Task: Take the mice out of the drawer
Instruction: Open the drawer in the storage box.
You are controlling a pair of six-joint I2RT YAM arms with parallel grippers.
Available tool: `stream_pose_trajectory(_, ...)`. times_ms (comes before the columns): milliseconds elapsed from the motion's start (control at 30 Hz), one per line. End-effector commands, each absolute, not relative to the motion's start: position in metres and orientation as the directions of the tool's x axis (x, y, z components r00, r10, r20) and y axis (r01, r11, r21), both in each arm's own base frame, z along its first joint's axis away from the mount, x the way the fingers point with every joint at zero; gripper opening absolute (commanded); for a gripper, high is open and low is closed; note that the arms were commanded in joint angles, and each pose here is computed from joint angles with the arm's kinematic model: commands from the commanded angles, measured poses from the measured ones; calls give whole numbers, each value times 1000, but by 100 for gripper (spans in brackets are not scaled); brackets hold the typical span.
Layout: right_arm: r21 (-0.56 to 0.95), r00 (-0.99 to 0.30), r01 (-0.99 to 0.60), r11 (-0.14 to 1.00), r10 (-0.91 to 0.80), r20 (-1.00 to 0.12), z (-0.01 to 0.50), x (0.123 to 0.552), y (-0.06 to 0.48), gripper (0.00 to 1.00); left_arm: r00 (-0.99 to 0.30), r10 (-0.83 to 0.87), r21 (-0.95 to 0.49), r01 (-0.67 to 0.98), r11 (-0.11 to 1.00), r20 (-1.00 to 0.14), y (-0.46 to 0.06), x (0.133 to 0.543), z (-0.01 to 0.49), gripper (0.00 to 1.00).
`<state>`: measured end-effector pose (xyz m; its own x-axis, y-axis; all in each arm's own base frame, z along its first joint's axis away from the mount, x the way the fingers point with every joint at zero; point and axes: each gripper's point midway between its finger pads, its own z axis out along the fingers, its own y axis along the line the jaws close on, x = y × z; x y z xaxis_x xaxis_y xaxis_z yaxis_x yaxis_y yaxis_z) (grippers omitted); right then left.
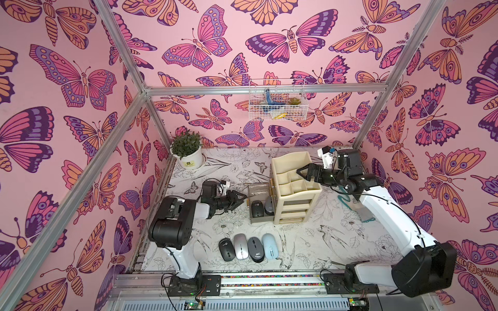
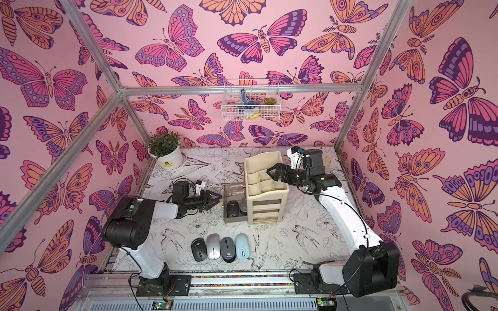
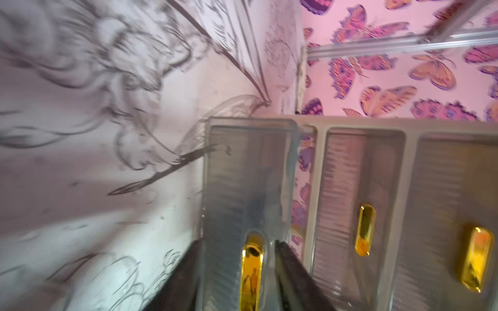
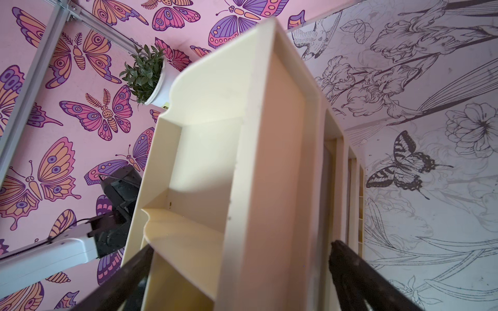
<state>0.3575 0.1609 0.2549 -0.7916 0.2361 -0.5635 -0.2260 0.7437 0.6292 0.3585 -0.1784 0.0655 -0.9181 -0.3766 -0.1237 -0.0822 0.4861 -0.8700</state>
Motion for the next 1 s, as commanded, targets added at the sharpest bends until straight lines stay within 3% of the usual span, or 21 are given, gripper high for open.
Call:
stream_pose_trajectory(0,587,-814,-152,796,236,-530,229,361,144,99,-955,-275,-648,-142,748,-109,-156,325,42,74)
stream_pose_trajectory(100,589,-815,-157,793,233,-531,229,360,145,99,-972,-189,-580,-75,811,-139,-166,325,53,80)
stream_pose_trajectory(333,590,-815,-159,792,232,-532,229,359,145,99,-992,-66,-445,-12,895,-108,-185,320,47,81)
stream_pose_trajectory(467,575,-811,-154,803,229,-538,229,359,142,99,-997,-58,-239,-43,970,-54,-160,312,37,80)
stream_pose_trajectory(633,571,-812,-126,812,246,-530,224,361,132,99,-995,-56,3,-57,998,-79,-115,306,47,81)
stream_pose_trajectory(967,528,-805,-131,839,221,-550,236,369,124,99,-991,-45,144,-63,988,-128,-90,308,59,81)
